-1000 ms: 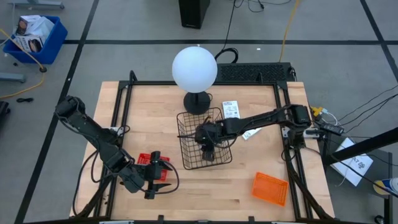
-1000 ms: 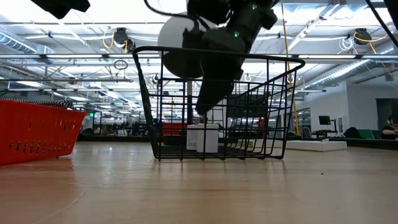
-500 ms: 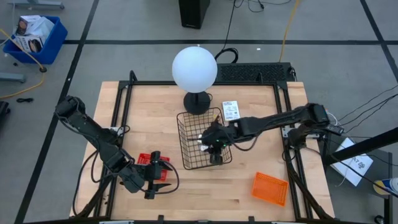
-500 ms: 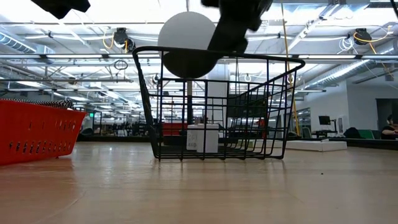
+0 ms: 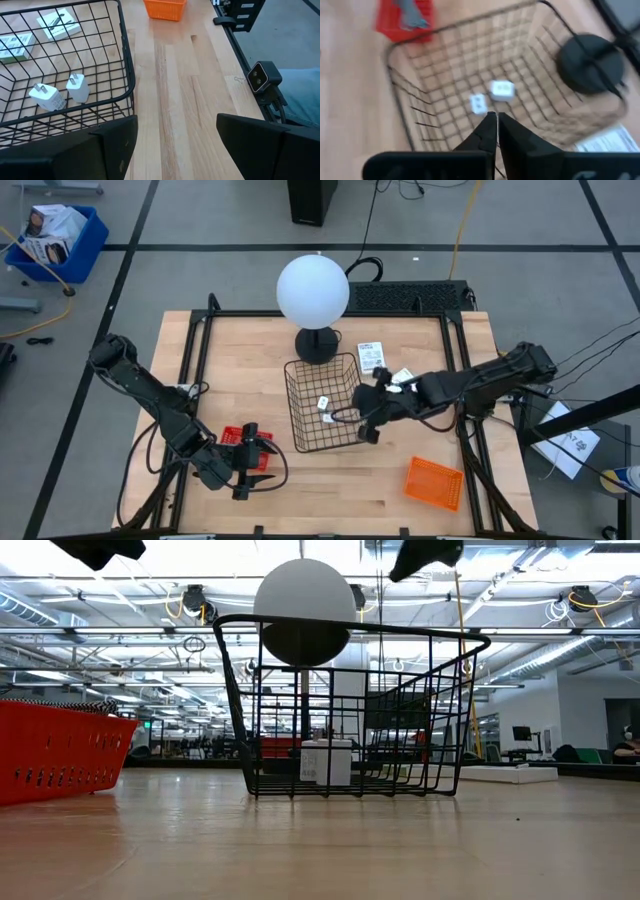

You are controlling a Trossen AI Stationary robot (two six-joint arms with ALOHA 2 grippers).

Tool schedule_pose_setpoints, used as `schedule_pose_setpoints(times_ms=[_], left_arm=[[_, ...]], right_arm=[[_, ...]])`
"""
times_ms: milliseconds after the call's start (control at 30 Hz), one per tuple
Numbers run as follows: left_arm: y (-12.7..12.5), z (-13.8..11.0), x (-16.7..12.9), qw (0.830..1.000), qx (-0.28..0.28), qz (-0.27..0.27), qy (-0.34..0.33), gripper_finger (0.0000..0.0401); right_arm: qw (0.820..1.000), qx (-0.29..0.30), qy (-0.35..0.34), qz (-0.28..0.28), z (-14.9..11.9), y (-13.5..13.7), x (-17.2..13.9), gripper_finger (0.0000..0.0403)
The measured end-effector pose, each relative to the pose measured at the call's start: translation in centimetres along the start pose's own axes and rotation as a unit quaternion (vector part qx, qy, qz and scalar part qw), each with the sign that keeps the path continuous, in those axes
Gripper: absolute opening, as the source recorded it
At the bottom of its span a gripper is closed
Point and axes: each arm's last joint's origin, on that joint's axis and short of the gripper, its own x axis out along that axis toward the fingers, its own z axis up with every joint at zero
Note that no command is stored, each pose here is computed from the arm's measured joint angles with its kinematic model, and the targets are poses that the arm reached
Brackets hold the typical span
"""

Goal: Pick and place items into bin
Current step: Put the bottom card reader box into the orange bin

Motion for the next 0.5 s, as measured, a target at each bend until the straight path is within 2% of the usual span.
schedule_pose_setpoints(times_ms=[300,500], left_arm=[[0.0,0.0,0.0,1.0,-0.001,0.0,-0.001,0.0274],[0.0,0.0,0.0,1.0,-0.001,-0.001,-0.002,0.0274]], right_arm=[[0.987,0.064,0.09,-0.118,-3.4,-1.8,1.5,0.0001],[0.963,0.02,0.195,-0.184,-6.2,-4.0,2.4,0.0001]])
